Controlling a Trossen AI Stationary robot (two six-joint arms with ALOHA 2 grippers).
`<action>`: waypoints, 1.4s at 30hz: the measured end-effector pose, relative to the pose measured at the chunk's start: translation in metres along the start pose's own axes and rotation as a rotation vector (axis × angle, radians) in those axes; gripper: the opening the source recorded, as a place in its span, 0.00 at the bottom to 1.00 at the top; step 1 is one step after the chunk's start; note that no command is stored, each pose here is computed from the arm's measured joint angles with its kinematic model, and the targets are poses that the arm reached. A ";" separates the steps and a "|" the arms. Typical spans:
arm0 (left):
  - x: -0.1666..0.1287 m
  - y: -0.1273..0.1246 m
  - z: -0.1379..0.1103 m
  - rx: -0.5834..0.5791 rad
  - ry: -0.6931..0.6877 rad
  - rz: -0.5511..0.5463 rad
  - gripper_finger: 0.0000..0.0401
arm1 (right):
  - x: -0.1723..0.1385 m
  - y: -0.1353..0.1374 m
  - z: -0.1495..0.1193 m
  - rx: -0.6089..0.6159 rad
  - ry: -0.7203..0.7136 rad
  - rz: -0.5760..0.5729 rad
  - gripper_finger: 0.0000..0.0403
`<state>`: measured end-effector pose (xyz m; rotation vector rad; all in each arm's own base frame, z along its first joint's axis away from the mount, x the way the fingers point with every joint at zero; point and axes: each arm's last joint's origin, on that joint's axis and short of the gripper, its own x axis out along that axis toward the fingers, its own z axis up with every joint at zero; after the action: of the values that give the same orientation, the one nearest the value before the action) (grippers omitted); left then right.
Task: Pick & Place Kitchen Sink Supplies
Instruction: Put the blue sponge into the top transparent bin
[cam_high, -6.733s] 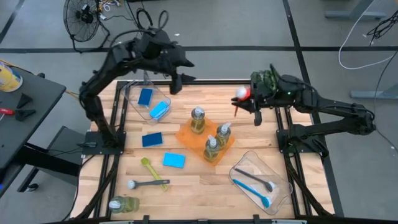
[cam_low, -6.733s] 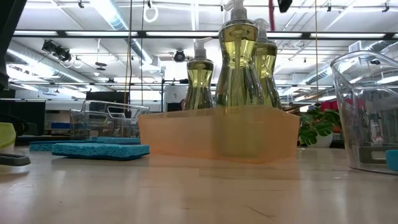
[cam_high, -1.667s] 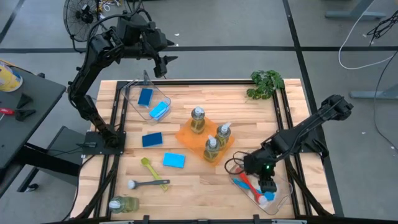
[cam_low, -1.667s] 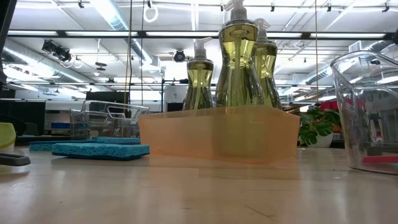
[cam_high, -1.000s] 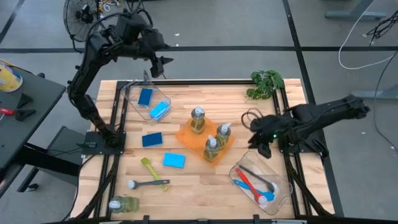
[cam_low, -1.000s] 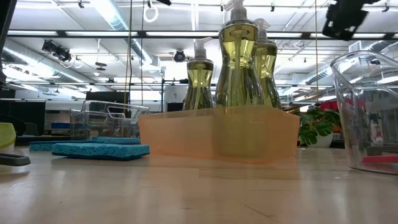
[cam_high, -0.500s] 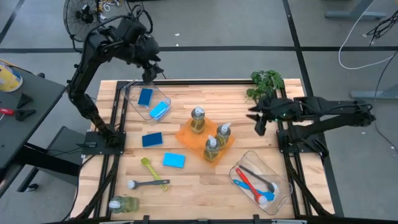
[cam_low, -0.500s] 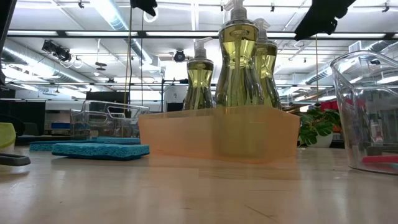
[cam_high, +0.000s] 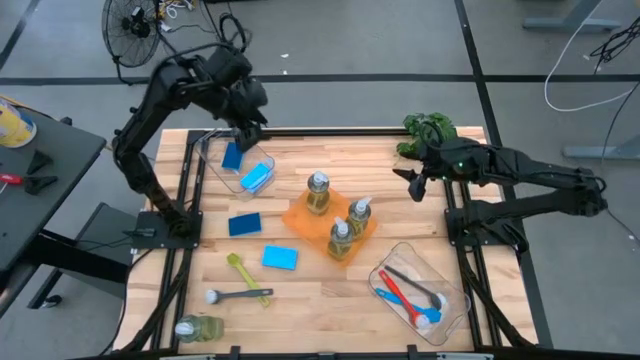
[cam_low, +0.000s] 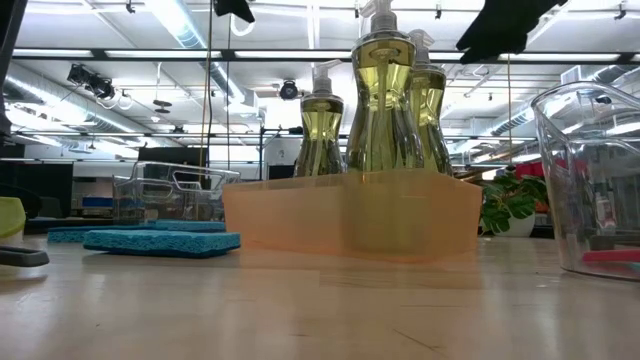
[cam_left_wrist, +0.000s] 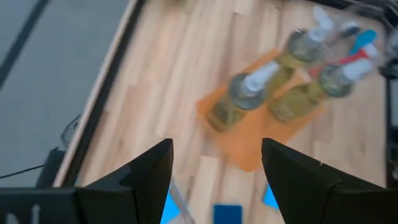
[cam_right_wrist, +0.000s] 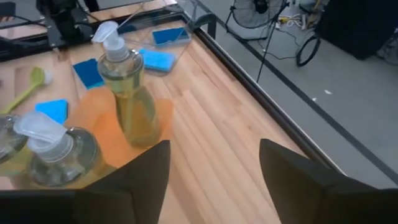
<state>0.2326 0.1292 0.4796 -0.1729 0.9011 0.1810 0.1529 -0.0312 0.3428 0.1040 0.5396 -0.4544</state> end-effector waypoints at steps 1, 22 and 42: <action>0.003 -0.004 0.000 0.014 0.008 -0.013 0.62 | 0.000 0.000 0.000 -0.002 0.002 0.006 0.63; 0.000 -0.084 -0.001 0.176 0.010 -0.152 0.62 | 0.001 -0.001 0.000 -0.016 0.012 0.043 0.66; 0.026 -0.118 -0.035 0.321 0.148 -0.227 0.62 | 0.001 -0.001 0.000 0.072 0.012 0.042 0.66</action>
<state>0.2484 0.0088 0.4463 0.0112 1.0370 -0.1899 0.1534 -0.0321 0.3423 0.1868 0.5320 -0.4321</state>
